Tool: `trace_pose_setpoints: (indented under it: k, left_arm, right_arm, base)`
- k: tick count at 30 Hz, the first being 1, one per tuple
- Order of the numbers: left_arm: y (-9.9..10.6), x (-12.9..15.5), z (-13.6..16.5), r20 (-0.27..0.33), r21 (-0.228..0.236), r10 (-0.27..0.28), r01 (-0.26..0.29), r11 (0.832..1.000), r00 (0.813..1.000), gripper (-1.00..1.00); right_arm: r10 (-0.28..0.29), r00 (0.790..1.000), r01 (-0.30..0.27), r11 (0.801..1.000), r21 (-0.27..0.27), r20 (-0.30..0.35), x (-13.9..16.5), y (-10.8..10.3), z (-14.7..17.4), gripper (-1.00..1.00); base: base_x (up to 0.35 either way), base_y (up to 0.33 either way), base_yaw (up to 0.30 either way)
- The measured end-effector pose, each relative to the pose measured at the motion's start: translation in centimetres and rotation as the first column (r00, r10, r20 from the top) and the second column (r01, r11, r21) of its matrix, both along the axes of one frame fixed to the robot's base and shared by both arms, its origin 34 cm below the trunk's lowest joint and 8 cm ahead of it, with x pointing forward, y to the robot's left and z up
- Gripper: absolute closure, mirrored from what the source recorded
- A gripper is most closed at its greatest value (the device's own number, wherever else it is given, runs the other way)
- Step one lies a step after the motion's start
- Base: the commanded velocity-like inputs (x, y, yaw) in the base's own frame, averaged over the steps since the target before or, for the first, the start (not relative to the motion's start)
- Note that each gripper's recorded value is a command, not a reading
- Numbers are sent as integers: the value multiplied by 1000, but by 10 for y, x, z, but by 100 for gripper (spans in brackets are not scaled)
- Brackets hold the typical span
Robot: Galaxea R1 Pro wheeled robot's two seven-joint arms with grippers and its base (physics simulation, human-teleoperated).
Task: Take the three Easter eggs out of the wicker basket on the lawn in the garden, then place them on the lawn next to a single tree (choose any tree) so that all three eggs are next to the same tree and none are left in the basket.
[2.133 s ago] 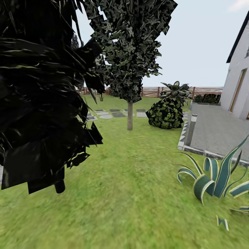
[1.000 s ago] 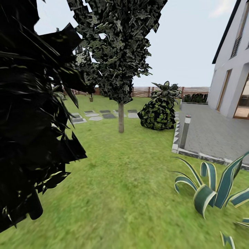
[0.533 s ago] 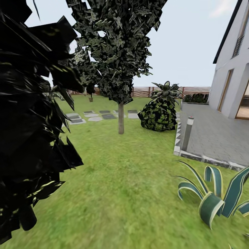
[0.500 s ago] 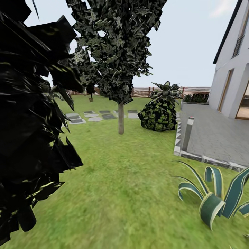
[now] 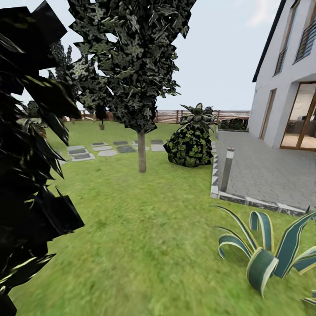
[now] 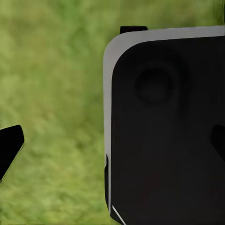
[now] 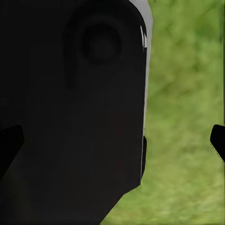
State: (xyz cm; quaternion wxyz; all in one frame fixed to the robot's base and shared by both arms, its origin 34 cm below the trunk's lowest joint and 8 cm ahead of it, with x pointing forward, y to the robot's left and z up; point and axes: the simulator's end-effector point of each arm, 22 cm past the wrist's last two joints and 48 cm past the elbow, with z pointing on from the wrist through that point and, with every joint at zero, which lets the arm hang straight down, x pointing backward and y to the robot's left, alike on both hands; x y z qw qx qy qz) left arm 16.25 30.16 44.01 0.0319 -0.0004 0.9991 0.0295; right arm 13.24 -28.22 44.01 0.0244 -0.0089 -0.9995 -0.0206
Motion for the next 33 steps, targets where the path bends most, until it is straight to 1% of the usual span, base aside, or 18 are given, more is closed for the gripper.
trace_pose_setpoints:
  k: [6,33]
  left_arm:
    - [0,0,0,0,0,0,0,1000,1000,-100]
    - [0,0,0,-1,0,0,0,1000,1000,-100]
  right_arm:
    - [0,1000,0,1000,-3,0,0,-2,0,-100]
    - [2,1000,-2,1000,-2,-2,0,-2,0,-100]
  base:
    - [283,0,-13]
    - [280,0,0]
